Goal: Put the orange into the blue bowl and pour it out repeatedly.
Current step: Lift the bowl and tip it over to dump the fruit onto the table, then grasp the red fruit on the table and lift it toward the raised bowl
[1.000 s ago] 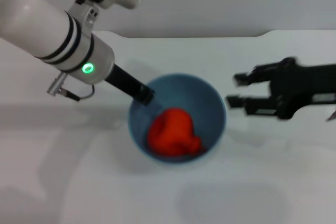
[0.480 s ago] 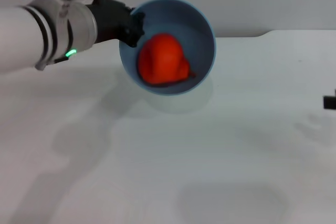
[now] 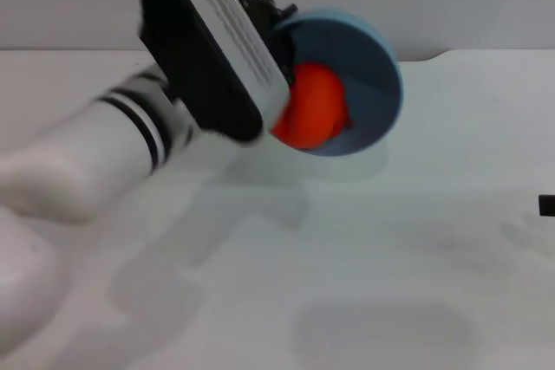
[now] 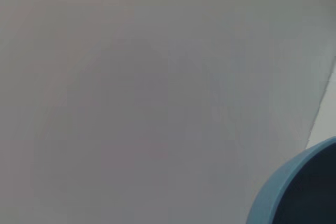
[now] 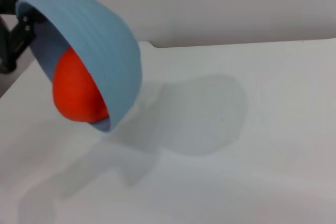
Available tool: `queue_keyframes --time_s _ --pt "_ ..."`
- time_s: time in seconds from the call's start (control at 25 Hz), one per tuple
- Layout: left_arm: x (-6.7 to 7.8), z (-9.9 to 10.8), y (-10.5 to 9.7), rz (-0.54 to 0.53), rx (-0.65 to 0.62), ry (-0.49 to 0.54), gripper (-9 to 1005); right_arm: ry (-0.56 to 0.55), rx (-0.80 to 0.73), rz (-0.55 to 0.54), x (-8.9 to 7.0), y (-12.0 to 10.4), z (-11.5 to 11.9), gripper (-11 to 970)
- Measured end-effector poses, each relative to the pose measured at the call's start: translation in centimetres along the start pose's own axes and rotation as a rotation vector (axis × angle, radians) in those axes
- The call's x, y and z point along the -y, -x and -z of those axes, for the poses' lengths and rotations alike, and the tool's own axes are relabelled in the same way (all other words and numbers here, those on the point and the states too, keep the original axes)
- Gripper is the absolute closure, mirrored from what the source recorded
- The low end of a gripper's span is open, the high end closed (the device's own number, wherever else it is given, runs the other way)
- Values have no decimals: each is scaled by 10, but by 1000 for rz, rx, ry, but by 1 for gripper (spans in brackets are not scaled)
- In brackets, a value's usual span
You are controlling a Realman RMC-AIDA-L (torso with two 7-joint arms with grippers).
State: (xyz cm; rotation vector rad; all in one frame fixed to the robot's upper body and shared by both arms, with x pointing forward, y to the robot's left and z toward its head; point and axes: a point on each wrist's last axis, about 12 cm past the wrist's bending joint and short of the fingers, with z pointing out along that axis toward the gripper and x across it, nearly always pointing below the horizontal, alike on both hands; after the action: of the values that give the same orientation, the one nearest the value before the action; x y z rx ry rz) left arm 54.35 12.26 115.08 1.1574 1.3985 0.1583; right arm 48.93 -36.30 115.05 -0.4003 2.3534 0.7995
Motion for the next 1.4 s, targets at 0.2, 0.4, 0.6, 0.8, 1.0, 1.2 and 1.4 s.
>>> queue_keyframes --time_s 0.2,0.4,0.6,0.8,1.0,1.2,1.4 --pt "30 3 -7 -232 125 76 996 8 -6 -10 0 -3 2 473" --pt "55 12 -13 -475 261 213 997 10 -6 -22 -1 -4 1 473" --pt "72 12 -22 -624 254 277 997 17 -6 -41 0 -3 0 473" --pt "65 10 -21 -518 218 331 996 24 -5 -27 -2 1 -3 473" --pt "29 2 -6 -139 115 329 997 53 -13 -3 -6 9 -11 473" --pt "-9 0 -5 204 79 61 997 100 -51 53 -14 16 -28 473" --pt "-46 3 -17 505 22 -220 996 158 -95 129 -25 26 -48 473"
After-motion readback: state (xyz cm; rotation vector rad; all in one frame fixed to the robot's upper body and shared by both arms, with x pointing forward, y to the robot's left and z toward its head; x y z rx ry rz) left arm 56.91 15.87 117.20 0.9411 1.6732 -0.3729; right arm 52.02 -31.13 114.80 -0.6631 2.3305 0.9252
